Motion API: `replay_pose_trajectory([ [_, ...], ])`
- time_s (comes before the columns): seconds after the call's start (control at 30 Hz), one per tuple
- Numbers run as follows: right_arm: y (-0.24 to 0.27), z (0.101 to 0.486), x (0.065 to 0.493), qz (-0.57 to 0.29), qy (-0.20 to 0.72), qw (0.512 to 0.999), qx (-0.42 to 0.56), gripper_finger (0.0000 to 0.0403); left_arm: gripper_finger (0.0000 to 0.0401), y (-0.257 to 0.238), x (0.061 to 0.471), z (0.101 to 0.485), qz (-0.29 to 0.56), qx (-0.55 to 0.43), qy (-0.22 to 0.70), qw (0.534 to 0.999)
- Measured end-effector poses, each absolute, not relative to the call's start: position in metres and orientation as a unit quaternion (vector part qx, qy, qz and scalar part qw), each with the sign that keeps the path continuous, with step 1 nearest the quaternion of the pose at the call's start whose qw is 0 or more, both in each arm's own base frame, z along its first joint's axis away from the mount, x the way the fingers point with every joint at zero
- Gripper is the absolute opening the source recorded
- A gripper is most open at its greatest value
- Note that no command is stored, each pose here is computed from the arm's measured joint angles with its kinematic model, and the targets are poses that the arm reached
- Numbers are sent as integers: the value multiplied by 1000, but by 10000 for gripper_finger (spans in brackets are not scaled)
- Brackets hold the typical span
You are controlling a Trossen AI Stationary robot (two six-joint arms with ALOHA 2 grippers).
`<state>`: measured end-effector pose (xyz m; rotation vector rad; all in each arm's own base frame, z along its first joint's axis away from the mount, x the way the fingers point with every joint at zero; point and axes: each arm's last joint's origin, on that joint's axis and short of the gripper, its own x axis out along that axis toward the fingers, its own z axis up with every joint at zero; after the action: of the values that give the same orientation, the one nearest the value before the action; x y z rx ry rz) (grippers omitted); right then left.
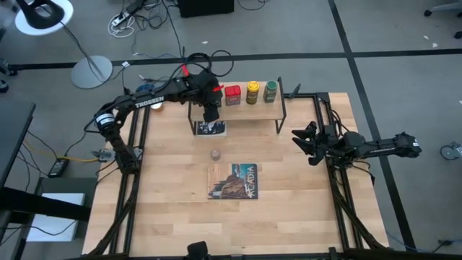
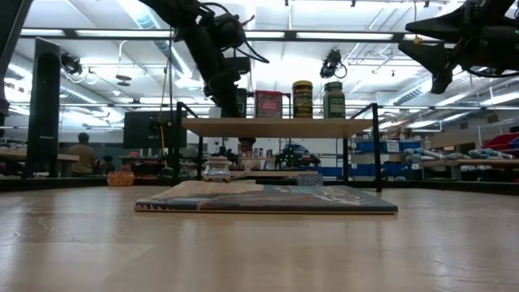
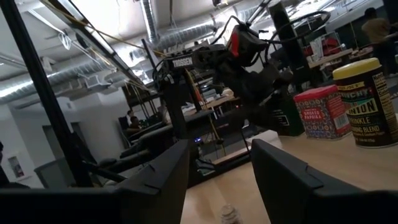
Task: Shelf spices
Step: Remove the black seasoning can from the shelf
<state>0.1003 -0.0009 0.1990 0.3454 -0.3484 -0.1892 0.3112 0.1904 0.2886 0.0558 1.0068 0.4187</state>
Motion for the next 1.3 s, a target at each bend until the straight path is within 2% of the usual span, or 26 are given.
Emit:
replay_pose_trajectory([
  [0.2, -1, 199, 100, -93, -173, 966, 171, 176, 120, 191, 313, 297, 202, 30, 468, 860],
  [0.53, -1, 202, 99, -92, -187, 962, 175, 176, 120, 177, 319, 347, 191, 46, 446, 873],
  [0.77, -2, 204, 98, -94, -203, 957, 188, 176, 120, 143, 329, 385, 147, 61, 407, 899],
  [1.1, -3, 204, 98, -121, -209, 948, 208, 176, 120, 79, 351, 388, 103, 57, 390, 913],
  [1.3, -4, 200, 99, -148, -188, 954, 182, 176, 120, 43, 362, 367, 83, 44, 395, 914],
])
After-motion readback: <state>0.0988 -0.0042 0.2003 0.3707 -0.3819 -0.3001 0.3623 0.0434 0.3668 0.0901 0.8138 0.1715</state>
